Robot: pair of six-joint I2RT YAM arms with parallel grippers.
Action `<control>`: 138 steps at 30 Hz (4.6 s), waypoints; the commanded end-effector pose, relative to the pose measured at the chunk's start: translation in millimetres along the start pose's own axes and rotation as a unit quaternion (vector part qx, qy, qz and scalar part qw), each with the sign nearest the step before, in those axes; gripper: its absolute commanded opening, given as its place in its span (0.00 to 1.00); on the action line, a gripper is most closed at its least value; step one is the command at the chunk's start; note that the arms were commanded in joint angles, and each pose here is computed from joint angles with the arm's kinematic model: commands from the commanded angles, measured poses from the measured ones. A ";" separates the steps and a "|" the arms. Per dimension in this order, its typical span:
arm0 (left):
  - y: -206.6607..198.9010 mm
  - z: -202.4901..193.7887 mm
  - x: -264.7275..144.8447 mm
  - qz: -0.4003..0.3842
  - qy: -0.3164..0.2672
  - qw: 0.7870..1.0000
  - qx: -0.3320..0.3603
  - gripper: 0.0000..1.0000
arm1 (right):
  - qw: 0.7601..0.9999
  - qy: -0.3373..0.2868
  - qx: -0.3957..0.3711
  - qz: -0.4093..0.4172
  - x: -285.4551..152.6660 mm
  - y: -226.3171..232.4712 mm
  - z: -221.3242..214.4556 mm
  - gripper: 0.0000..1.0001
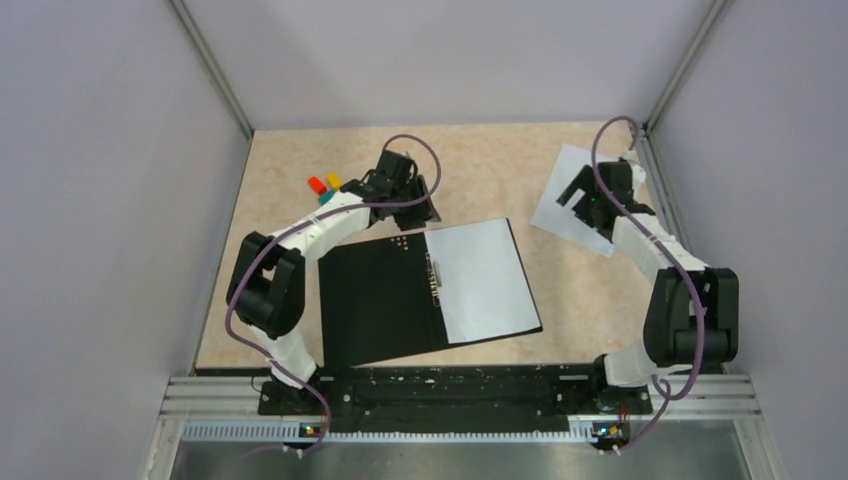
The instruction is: Put the files into the folder
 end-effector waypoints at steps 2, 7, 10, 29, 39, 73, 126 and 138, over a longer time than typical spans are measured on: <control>-34.7 44.9 16.6 -0.078 -0.054 0.995 0.031 0.54 | 0.981 -0.118 0.148 -0.042 25.9 -46.0 55.6 0.99; -62.7 76.7 40.9 -0.136 -0.070 0.987 0.050 0.64 | 0.966 -0.150 0.196 -0.078 44.9 -82.6 73.8 0.99; -69.2 84.4 60.9 -0.162 -0.070 0.983 0.042 0.65 | 0.960 -0.157 0.219 -0.078 54.8 -102.1 83.1 0.99; -68.1 114.5 121.1 -0.116 -0.088 0.989 -0.016 0.70 | 0.988 0.039 0.124 -0.084 152.4 -65.4 73.2 0.99; -47.8 116.9 130.3 -0.077 -0.082 0.993 -0.027 0.70 | 0.991 0.134 0.011 -0.007 181.6 29.9 39.7 0.99; -49.5 101.4 189.1 -0.064 -0.035 0.996 -0.045 0.69 | 0.958 0.257 -0.075 0.102 156.3 75.2 -16.7 0.99; -89.3 150.0 15.3 -0.325 -0.070 0.943 0.007 0.00 | 0.929 0.184 -0.036 0.318 52.7 119.7 40.1 0.99; -111.5 124.6 -128.4 -0.408 -0.140 0.901 0.053 0.00 | 0.826 0.114 0.015 0.551 -89.3 127.4 56.5 0.99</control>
Point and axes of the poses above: each gripper's point midway between its finger pads, its own x axis out along the fingers, its own y axis along the line the jaws close on, z = x × y, the point moved 10 cm from there along -x, back along the fingers, and after that the axes turned 7 degrees about x, right-handed, at the moved point
